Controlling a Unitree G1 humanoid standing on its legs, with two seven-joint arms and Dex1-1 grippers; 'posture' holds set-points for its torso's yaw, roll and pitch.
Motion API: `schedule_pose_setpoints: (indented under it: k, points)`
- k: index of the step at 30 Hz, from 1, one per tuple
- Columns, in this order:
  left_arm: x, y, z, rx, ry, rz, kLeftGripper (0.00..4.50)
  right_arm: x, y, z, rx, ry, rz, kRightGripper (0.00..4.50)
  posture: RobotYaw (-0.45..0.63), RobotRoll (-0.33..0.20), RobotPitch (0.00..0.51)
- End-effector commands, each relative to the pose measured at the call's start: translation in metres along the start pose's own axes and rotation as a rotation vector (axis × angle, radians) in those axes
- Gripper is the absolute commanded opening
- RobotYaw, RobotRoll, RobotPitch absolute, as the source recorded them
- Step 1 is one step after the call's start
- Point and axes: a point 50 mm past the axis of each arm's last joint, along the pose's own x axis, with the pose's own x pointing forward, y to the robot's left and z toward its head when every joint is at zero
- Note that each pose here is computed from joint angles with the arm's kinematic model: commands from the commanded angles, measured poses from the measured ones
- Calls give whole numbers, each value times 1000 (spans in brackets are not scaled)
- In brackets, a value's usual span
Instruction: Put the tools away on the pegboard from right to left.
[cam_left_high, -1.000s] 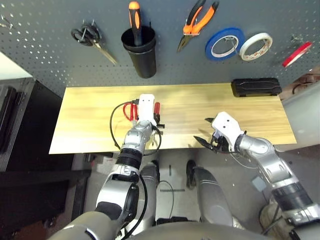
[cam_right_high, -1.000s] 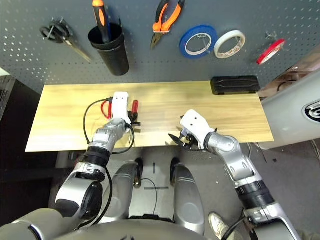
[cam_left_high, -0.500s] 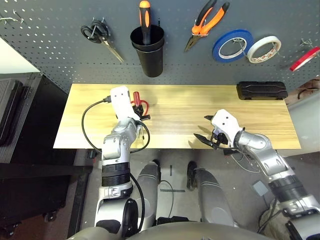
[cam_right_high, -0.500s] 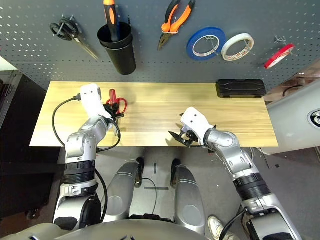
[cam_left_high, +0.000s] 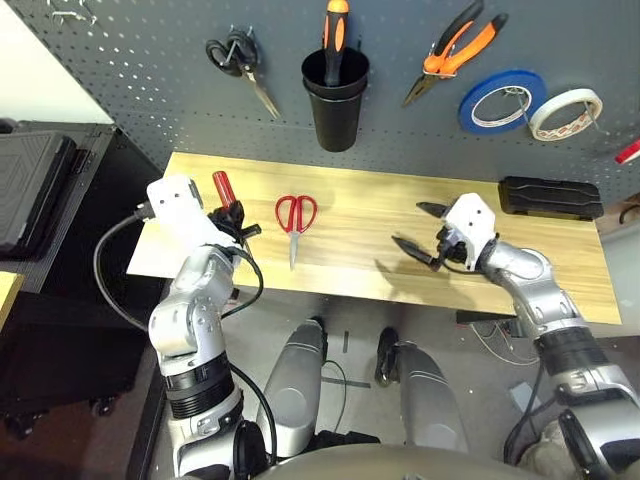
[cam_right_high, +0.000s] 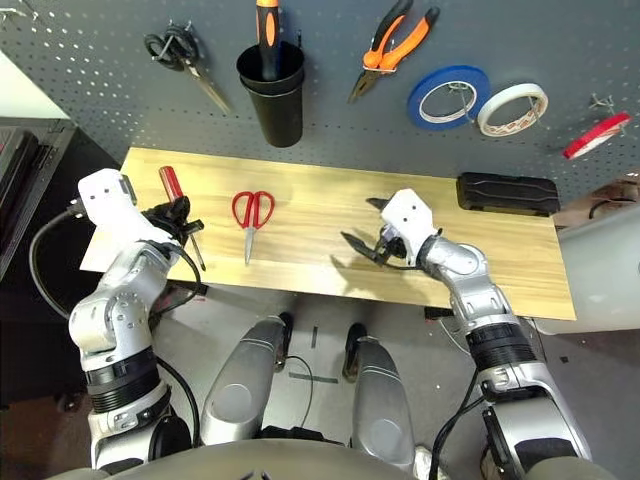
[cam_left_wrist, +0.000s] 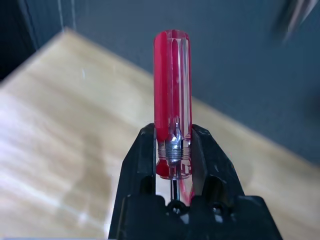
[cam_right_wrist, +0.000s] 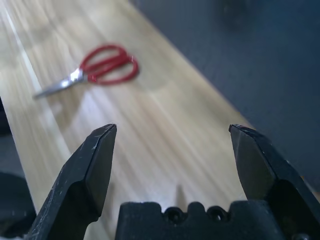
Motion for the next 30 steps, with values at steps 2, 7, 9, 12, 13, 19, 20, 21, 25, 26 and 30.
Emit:
schedule_pose_setpoints:
  k: [2, 7, 9, 12, 13, 19, 20, 21, 25, 26, 30]
  points:
    - [-3, -10, 28, -25, -153, -83, 846, -15, -15, 8, 31, -90, -18, 4500, 390, 0, 264]
    - [0, -18, 52, -44, -254, -147, 845, -22, -30, 29, 28, -226, -32, 4500, 366, 0, 262]
    - [1, -21, 61, -48, -288, -165, 845, -25, -34, 34, 24, -243, -33, 4500, 355, 0, 261]
    - [3, -24, 71, -51, -316, -179, 845, -28, -38, 42, 28, -289, -44, 4500, 346, 0, 261]
    - [4, -25, 75, -50, -325, -186, 845, -28, -40, 46, 38, -309, -50, 4500, 331, 0, 261]
    - [11, -30, 93, -35, -367, -220, 845, -32, -47, 70, 72, -398, -38, 4500, 301, 0, 260]
    - [12, -31, 95, -34, -371, -223, 845, -33, -48, 73, 76, -403, -36, 4500, 290, 0, 258]
    - [13, -31, 98, -34, -375, -228, 845, -34, -50, 76, 78, -409, -33, 4500, 290, 0, 258]
    - [18, -35, 107, -35, -400, -243, 845, -42, -57, 85, 85, -429, -20, 4500, 266, 0, 256]
    - [19, -36, 110, -36, -406, -250, 845, -44, -59, 86, 82, -427, -15, 4500, 266, 0, 256]
    - [22, -44, 122, -41, -436, -277, 845, -48, -63, 94, 75, -424, 1, 4500, 255, 0, 255]
